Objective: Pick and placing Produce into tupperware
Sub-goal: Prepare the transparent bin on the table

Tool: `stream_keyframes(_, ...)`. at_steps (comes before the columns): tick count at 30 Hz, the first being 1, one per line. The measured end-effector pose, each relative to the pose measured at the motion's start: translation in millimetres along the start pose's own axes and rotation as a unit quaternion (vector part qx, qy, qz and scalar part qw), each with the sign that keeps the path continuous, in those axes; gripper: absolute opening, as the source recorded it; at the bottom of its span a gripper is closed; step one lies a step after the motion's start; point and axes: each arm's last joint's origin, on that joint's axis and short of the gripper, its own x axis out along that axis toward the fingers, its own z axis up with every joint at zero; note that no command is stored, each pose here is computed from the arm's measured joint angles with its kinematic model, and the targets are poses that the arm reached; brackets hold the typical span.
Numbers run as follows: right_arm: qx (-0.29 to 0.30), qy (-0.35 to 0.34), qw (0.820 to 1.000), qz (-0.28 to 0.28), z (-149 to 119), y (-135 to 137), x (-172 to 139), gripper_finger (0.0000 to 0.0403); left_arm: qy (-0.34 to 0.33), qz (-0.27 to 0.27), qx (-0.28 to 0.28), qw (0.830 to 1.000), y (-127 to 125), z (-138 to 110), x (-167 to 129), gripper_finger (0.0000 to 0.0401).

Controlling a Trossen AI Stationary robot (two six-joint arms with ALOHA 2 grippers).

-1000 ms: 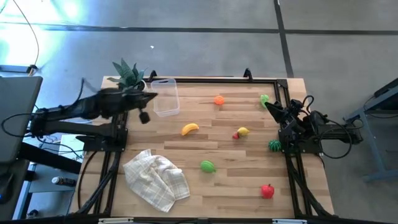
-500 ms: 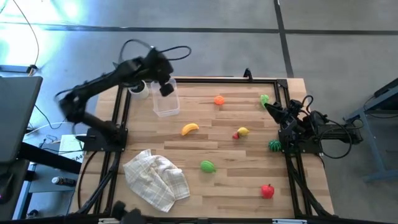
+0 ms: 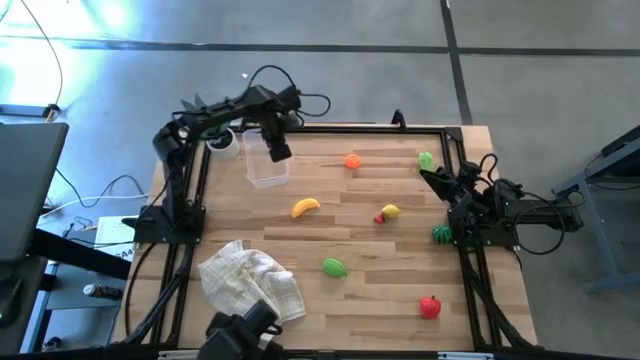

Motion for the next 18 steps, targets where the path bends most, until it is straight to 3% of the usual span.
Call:
stream_keyframes(9,-0.006,0.021,1.000,-0.017,-4.2,-3.4,-0.2,0.0126,0.017,-0.050,0.011,0.999,-11.9,-7.2,21.6,0.0003)
stream_keyframes(18,-0.002,0.033,0.999,-0.026,-6.5,-5.3,-0.4,0.0126,0.007,-0.084,0.070,0.994,-57.0,8.5,36.4,0.0003)
